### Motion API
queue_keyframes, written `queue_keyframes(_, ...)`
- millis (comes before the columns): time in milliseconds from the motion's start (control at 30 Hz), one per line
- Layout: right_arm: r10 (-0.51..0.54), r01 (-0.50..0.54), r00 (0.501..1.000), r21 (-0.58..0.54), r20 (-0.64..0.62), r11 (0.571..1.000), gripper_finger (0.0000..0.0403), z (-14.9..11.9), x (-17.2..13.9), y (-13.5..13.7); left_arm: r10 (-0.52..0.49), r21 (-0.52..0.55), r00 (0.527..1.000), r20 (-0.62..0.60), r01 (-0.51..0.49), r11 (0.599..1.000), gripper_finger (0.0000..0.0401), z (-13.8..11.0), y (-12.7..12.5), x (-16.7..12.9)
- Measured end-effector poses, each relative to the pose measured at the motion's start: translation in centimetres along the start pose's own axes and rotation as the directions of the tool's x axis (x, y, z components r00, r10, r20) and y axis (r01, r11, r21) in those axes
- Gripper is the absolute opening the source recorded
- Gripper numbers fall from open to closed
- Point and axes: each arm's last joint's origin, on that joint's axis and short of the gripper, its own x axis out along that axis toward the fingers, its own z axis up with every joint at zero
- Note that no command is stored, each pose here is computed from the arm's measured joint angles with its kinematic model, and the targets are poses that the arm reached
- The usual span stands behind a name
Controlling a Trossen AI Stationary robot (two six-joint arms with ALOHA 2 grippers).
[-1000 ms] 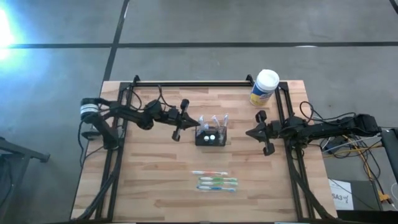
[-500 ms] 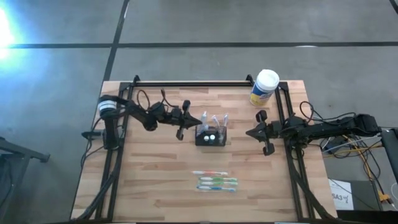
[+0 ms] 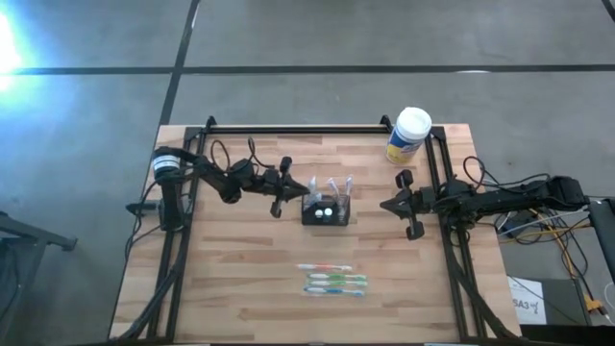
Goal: Pick & Place toothbrushing station
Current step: Put the bottom blue toothbrush into the wire organizer
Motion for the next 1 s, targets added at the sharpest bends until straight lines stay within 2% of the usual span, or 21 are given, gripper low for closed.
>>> queue_keyframes(200,0.0,0.0,1.0,0.0,0.0,1.0,0.0013,0.0,0.0,0.0,0.007,-0.045,1.0,-0.01,-0.007,0.999,0.0085,-0.1,0.2,-0.1)
queue_keyframes(400,0.0,0.0,1.0,0.001,0.0,1.0,0.0013,0.0,0.0,0.0,0.018,-0.091,1.0,-0.009,-0.019,0.996,0.0156,0.1,0.5,-0.2)
queue_keyframes(600,0.0,0.0,1.0,0.004,-0.002,1.0,0.0013,0.0,0.0,0.0,-0.004,-0.102,0.999,0.033,0.008,0.995,0.0218,1.6,0.5,-0.1)
queue_keyframes(800,0.0,0.0,1.0,0.001,-0.002,1.0,0.0013,0.0,0.0,0.0,-0.026,-0.129,0.999,0.037,0.03,0.991,0.0237,3.4,0.4,0.5)
queue_keyframes(1000,0.0,0.0,1.0,0.001,-0.001,1.0,0.0013,0.0,0.0,0.0,-0.043,-0.199,0.994,-0.105,0.021,0.98,0.0237,4.1,0.4,2.0)
